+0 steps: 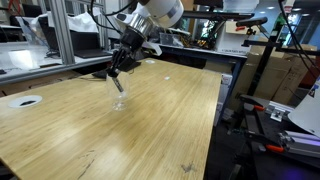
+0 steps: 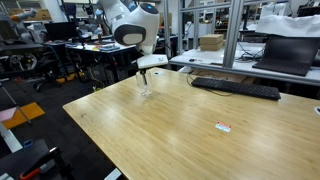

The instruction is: Remove the marker from the plastic cup

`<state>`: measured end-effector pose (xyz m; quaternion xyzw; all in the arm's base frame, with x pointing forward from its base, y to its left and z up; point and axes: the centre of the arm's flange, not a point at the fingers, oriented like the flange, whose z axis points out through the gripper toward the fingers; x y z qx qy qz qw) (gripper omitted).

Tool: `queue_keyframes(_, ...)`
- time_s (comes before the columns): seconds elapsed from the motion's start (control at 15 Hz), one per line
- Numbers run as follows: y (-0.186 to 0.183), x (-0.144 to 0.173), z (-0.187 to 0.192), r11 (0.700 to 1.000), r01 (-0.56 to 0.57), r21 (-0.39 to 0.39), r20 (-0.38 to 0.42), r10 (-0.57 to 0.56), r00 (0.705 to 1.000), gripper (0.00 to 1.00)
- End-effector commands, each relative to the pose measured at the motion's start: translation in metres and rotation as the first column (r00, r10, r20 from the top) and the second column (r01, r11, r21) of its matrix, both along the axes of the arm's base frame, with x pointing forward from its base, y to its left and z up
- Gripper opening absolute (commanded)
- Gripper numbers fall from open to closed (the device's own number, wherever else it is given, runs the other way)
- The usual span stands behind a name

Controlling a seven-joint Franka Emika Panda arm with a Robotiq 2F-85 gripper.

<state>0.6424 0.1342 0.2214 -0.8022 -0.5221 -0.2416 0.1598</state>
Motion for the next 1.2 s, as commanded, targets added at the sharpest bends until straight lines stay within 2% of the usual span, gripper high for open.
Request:
queue_keyframes(0.0,-0.01,-0.012,0.017,0.999,0.017,0.029,0.042,-0.018,0.999,0.05)
queue_keyframes(0.2,-0.013,-0.019,0.034,0.999,0.03,0.044,0.072,-0.033,0.997,0.05)
queue_keyframes(0.47,-0.019,-0.036,0.078,0.995,0.055,0.086,0.177,-0.069,0.982,0.05)
queue_keyframes(0.6,-0.024,-0.046,0.103,0.994,0.081,0.073,0.212,-0.095,0.973,0.05)
queue_keyframes(0.73,-0.036,-0.055,0.118,0.99,0.139,0.009,0.201,-0.138,0.97,0.05)
queue_keyframes(0.87,-0.05,-0.062,0.116,0.978,0.201,-0.054,0.168,-0.189,0.967,0.05)
queue_keyframes(1.0,-0.068,-0.068,0.099,0.957,0.261,-0.128,0.11,-0.248,0.963,0.05)
queue_keyframes(1.13,-0.087,-0.072,0.073,0.932,0.302,-0.199,0.02,-0.304,0.952,0.05)
